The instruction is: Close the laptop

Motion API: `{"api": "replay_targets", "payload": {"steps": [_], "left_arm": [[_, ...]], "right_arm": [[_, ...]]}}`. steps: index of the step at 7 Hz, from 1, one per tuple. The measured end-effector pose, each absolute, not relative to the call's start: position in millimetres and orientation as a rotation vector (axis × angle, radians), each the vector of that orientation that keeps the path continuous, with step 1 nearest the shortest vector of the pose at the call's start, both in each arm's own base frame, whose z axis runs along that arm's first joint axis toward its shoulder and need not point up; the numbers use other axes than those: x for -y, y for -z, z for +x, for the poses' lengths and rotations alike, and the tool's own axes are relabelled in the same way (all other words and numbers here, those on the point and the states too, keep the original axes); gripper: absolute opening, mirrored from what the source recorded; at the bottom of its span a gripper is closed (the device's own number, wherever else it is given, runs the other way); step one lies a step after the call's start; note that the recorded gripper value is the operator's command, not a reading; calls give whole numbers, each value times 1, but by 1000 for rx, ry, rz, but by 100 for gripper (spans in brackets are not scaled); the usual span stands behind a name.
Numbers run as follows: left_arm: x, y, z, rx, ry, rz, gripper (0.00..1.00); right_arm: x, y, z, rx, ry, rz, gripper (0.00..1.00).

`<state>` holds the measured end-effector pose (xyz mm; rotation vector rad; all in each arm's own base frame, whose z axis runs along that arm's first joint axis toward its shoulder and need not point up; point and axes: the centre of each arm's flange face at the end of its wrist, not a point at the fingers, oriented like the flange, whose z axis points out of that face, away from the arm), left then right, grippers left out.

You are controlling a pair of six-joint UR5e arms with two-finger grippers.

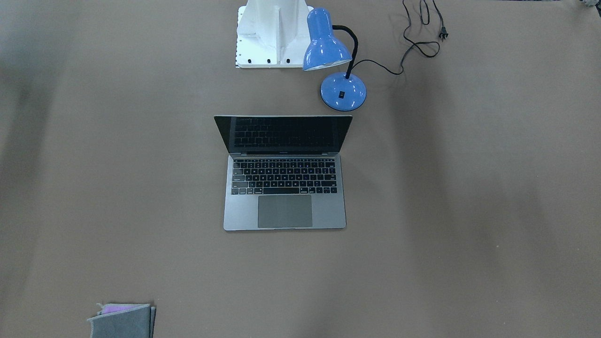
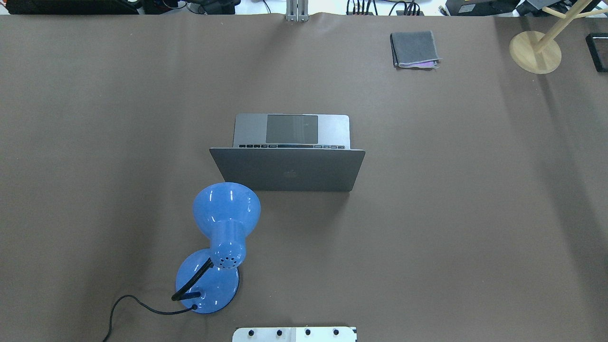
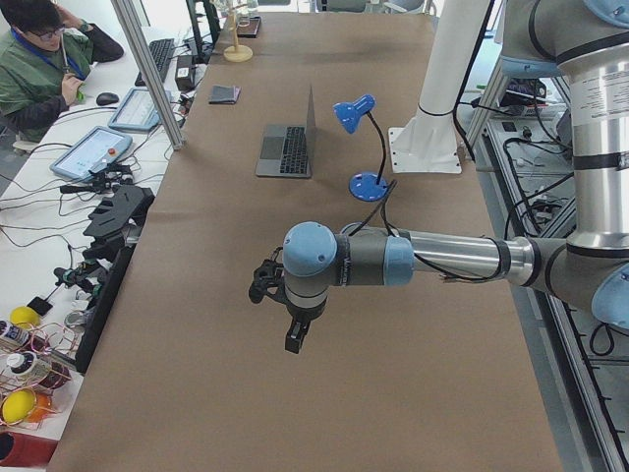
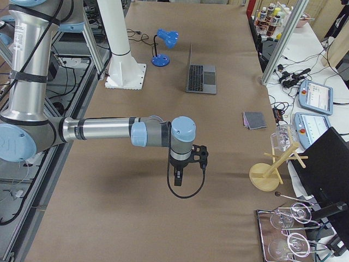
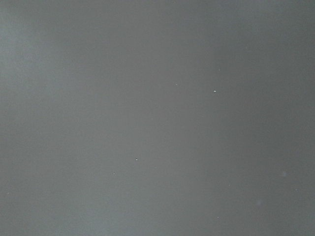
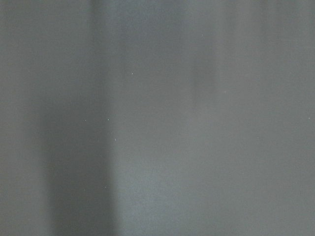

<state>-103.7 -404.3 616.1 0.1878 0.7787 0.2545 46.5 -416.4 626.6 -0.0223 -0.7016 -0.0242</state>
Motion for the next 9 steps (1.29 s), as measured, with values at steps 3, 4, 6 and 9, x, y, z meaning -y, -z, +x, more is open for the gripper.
{"api": "replay_targets", "payload": {"steps": [3,4,6,9], "left_arm": [[404,-617,-103,-777,-263,196,98],[404,-617,-103,-777,-265,198,98],[406,-614,-104,-773,-272,212,98],[421,-593,-105,-746,-316,325,98]], "right_arm": [[415,-627,46,707,25,-25,100],[415,-627,46,707,26,-24,100],[420,-619,46,706,33,-5,100],[440,-565,45,708,64,102,100]]}}
